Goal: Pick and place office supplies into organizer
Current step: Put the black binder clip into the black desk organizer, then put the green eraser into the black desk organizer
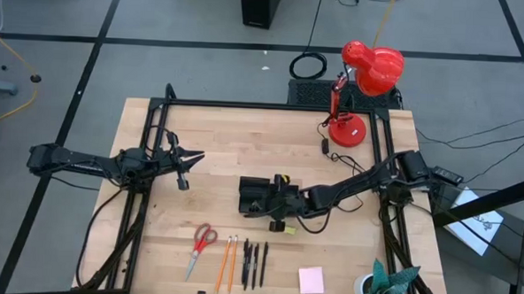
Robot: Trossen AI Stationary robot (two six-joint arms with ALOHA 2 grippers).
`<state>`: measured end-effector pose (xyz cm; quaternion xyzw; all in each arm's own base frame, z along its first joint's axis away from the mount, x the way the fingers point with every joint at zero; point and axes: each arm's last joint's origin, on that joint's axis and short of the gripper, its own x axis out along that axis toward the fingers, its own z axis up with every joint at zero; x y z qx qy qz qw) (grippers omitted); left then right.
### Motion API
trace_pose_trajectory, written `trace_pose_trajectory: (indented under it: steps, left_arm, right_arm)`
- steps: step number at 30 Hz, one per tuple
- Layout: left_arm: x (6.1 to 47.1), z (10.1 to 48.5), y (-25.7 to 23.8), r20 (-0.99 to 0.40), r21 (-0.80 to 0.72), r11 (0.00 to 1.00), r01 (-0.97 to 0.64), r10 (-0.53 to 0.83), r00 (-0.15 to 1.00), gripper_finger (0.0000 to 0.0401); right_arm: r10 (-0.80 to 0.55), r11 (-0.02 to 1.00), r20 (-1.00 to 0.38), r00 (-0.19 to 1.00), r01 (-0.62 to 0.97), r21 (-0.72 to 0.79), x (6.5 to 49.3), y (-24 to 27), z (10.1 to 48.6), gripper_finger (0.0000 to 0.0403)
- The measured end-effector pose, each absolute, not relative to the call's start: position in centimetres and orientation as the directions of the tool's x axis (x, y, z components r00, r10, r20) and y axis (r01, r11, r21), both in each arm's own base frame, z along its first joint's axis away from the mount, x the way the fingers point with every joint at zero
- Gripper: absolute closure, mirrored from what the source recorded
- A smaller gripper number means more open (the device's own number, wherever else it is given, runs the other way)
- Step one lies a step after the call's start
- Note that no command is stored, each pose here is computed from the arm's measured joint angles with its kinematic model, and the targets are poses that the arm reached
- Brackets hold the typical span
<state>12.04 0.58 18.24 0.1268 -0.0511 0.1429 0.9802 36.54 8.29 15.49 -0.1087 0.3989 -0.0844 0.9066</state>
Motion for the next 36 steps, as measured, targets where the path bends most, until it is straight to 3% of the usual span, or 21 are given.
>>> trace_pose_trajectory:
  steps: [11,22,27,36]
  left_arm:
    - [12.0,18.2,0.6,0.135,0.235,0.927,-0.293,0.267,0.954,0.0352]
    - [12.1,18.2,0.6,0.130,0.236,0.927,-0.291,0.267,0.955,0.0352]
    - [12.1,18.2,0.6,0.130,0.237,0.927,-0.292,0.267,0.955,0.0352]
    - [12.1,18.2,0.6,0.130,0.238,0.927,-0.291,0.267,0.955,0.0352]
  right_arm:
    - [-0.234,0.964,-0.691,0.684,0.069,-0.257,37.1,8.3,14.8,0.0390]
    - [-0.236,0.964,-0.673,0.700,0.085,-0.250,37.2,8.3,15.2,0.0326]
    - [-0.217,0.969,-0.643,0.734,0.080,-0.235,36.6,8.8,17.3,0.0307]
    - [0.026,0.983,-0.642,0.766,-0.136,-0.123,33.8,13.8,20.4,0.0278]
